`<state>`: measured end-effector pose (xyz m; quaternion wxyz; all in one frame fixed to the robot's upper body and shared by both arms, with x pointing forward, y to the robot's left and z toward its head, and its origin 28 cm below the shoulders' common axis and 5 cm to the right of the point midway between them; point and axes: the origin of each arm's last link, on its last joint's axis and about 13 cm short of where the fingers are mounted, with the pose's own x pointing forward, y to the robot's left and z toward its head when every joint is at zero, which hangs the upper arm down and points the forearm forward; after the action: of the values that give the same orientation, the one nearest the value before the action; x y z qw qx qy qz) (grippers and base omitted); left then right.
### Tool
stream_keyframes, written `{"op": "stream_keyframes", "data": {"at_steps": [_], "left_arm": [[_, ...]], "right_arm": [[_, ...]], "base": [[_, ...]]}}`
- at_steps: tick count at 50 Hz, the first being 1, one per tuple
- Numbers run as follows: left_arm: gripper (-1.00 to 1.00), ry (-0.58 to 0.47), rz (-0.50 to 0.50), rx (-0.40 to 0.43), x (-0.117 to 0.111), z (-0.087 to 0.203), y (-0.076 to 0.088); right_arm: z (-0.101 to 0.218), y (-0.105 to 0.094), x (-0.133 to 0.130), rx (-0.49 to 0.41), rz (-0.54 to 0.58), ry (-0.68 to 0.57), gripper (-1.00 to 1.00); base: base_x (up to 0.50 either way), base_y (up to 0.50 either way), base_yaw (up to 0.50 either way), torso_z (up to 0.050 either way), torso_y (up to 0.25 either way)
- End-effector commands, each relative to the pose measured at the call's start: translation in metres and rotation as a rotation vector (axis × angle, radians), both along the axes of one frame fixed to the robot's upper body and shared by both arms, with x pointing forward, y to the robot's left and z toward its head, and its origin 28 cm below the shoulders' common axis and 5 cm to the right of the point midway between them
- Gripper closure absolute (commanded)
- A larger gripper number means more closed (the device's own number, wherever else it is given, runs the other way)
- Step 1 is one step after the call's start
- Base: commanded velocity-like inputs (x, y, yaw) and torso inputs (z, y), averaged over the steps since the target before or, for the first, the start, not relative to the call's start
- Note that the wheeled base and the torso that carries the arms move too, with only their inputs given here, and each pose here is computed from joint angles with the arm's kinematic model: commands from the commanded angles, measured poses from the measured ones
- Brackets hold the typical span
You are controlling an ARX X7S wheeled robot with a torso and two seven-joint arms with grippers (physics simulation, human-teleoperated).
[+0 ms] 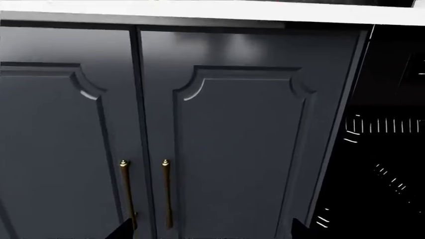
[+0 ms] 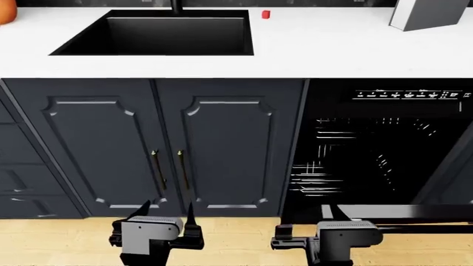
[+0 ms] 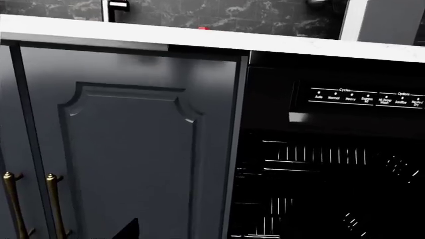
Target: Close the dishwasher door
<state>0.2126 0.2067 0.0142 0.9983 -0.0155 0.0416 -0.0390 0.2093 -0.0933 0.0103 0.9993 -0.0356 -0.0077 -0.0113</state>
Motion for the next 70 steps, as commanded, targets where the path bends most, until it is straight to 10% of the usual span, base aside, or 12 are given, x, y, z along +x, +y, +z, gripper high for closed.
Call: {"op": "stream_keyframes", "data": {"at_steps": [1, 70], "left_arm": [[-1.00, 0.000, -0.009, -0.002, -0.0005, -0.0002, 0.0001], [-1.00, -0.033, -0.023, 0.013, -0.0031, -0.0003, -0.0005]], "right_arm": [[-0.0009, 0.0002, -0.0001, -0.013, -0.013, -0.001, -1.00], [0.0006, 0.0005, -0.0021, -0.018, -0.023, -0.031, -1.00]], "base": [[0.00, 0.00, 0.00, -0.050, 0.000], [0.00, 0.00, 0.00, -0.050, 0.000]]}}
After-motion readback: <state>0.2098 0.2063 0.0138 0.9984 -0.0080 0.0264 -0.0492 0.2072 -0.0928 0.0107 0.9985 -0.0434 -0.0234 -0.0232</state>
